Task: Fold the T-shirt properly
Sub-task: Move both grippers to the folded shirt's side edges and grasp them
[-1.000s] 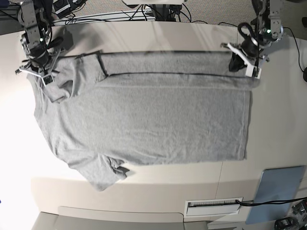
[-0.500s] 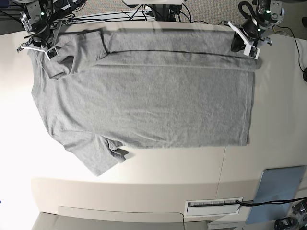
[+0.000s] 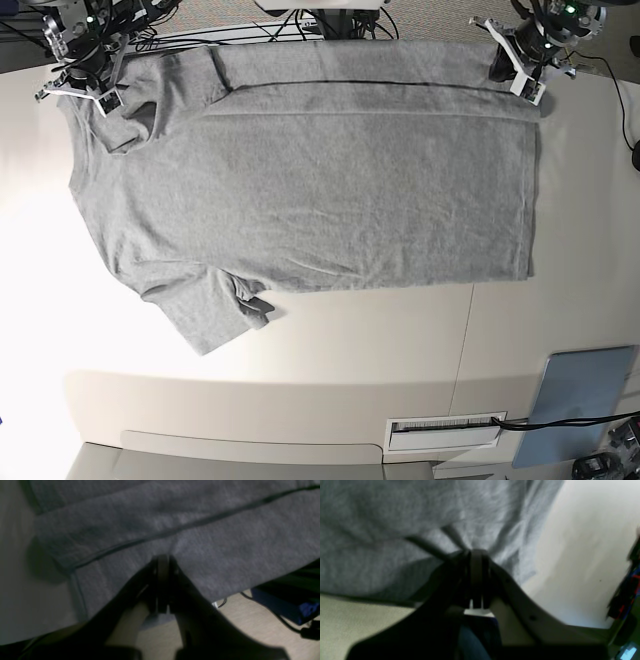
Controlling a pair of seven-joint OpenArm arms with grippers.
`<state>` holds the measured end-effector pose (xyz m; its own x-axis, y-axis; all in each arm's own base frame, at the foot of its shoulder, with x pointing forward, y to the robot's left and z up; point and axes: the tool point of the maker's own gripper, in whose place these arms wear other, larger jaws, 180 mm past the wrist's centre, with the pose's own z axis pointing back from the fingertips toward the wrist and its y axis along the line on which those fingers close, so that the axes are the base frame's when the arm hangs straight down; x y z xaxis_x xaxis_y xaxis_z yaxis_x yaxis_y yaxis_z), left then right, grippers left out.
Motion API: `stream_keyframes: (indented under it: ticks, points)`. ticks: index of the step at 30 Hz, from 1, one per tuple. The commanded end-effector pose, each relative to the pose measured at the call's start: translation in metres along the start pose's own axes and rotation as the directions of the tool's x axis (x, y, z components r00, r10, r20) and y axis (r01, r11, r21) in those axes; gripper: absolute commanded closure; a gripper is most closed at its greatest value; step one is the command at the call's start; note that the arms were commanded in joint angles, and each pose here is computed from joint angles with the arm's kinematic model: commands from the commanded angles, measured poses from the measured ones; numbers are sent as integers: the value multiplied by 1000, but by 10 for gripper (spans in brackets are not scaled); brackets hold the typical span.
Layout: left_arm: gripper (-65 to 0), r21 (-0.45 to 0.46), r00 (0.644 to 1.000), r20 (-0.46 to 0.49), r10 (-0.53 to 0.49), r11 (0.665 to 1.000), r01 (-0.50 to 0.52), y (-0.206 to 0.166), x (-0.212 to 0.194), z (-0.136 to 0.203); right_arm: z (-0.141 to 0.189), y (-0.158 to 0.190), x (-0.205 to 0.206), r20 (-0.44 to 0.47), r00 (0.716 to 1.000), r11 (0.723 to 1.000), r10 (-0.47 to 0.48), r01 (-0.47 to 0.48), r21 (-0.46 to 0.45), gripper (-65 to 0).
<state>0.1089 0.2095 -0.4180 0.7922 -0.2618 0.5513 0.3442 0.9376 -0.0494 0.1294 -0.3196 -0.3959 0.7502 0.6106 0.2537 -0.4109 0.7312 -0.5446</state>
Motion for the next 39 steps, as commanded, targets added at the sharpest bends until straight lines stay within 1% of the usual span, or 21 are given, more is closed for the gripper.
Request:
stream_keyframes:
  ticks: [1,3,5,6,8,9,10,11,12,14,15,16,17,20,23,25,27,30,35,37,39]
  points:
    - [0,1,998,62,-17,1000,17,1,19,6,6,-16,17,58,998,998,15,-12,-61,0]
    - [0,4,993,107,-43,999,43,0,39,8,15,-31,34,103,994,990,42,-27,-142,0]
    - [0,12,986,152,-70,998,69,-1,59,11,22,-42,49,136,986,976,100,-71,-204,0]
    - [-37,19,981,176,-83,997,81,0,70,11,24,-47,56,150,982,970,116,-80,-228,0]
    - [-176,45,972,217,-95,995,87,6,90,11,26,-57,68,174,977,961,127,-78,-264,0]
    - [-245,70,968,237,-88,995,74,13,99,10,26,-61,73,184,976,959,120,-67,-275,0]
    - [-305,103,964,255,-78,993,53,22,109,9,25,-66,79,196,974,956,115,-55,-287,-16]
    - [-344,137,960,271,-64,990,27,32,118,8,25,-71,85,210,972,955,105,-40,-294,-58]
    - [-359,162,957,285,-53,987,6,40,126,6,25,-74,91,227,970,954,93,-22,-298,-108]
    - [-361,190,947,319,-42,982,-20,55,144,2,25,-82,104,264,962,953,63,20,-302,-211]
    - [-361,202,942,332,-35,979,-35,64,152,-2,25,-86,111,284,958,953,43,46,-299,-251]
    - [-361,213,938,346,-14,975,-64,73,159,-5,25,-91,117,301,953,952,28,66,-300,-275]
    - [-361,219,933,360,19,970,-104,83,165,-10,26,-96,123,315,949,948,25,78,-310,-282]
    - [-361,191,921,377,99,965,-182,106,179,-29,29,-111,138,350,936,932,28,102,-347,-282]
    - [-361,181,907,389,161,952,-247,130,196,-46,31,-118,146,367,930,926,13,127,-355,-282]
    - [-361,174,898,388,206,941,-291,146,207,-56,31,-119,146,369,929,926,13,128,-354,-282]
    - [-361,162,890,385,245,931,-327,159,216,-66,28,-115,145,369,929,935,-22,149,-322,-282]
    - [-361,122,883,370,288,928,-353,170,227,-81,25,-110,141,351,935,943,-52,162,-292,-282]
    - [-361,99,870,298,394,893,-438,184,225,-104,24,-110,139,341,938,943,-54,160,-291,-282]
    - [-361,91,862,284,419,884,-459,187,225,-109,24,-110,139,342,938,943,-53,159,-291,-282]
    - [-360,81,864,276,422,885,-458,187,227,-112,24,-110,139,341,939,943,-54,160,-291,-282]
